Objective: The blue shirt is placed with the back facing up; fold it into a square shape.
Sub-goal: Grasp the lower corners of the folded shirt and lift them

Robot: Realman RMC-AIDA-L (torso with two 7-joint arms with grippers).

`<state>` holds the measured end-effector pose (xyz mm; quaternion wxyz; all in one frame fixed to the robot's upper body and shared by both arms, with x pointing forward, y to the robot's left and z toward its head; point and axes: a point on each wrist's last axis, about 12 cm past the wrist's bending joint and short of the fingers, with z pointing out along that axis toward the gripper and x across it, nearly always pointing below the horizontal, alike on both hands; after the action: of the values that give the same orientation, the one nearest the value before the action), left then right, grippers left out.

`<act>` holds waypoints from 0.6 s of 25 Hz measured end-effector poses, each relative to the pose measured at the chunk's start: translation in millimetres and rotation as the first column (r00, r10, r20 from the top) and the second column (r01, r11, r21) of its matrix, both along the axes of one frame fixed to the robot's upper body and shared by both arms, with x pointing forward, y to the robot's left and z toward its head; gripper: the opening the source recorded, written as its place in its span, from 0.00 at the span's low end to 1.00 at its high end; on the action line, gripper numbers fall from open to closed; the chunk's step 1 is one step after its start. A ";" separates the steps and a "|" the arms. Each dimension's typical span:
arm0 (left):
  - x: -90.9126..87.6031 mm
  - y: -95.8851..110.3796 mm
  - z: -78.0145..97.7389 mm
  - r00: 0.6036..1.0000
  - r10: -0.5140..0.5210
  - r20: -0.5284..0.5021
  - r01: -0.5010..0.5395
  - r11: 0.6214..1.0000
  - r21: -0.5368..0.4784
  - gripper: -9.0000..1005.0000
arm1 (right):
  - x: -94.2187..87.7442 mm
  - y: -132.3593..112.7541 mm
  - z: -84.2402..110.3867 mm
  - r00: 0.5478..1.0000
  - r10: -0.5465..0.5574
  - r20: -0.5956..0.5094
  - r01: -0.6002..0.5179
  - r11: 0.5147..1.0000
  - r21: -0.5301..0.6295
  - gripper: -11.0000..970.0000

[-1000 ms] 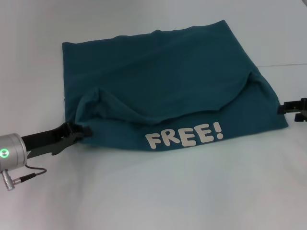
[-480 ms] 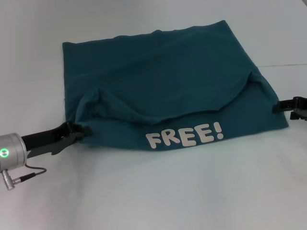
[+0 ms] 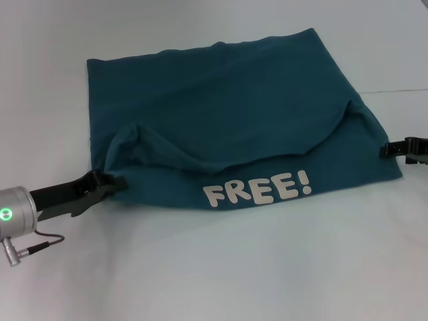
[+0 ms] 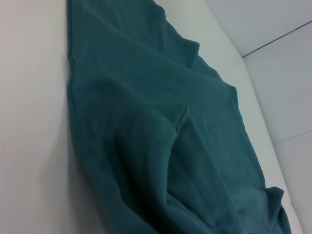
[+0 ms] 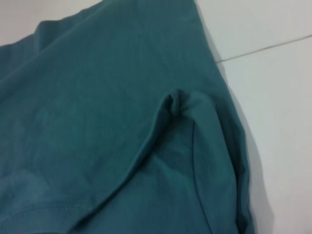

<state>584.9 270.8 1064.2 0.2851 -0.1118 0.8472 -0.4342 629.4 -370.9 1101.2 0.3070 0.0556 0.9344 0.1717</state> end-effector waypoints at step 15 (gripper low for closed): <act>-2.2 1.1 -2.2 1.000 0.004 -0.004 -0.004 1.000 -0.001 0.02 | -0.2 17.0 -12.5 1.000 0.027 -0.010 -0.027 0.999 -0.031 0.73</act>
<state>582.7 271.9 1062.0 0.2842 -0.1144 0.8473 -0.4338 629.2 -353.9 1088.6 0.3010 0.0388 0.9391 0.1609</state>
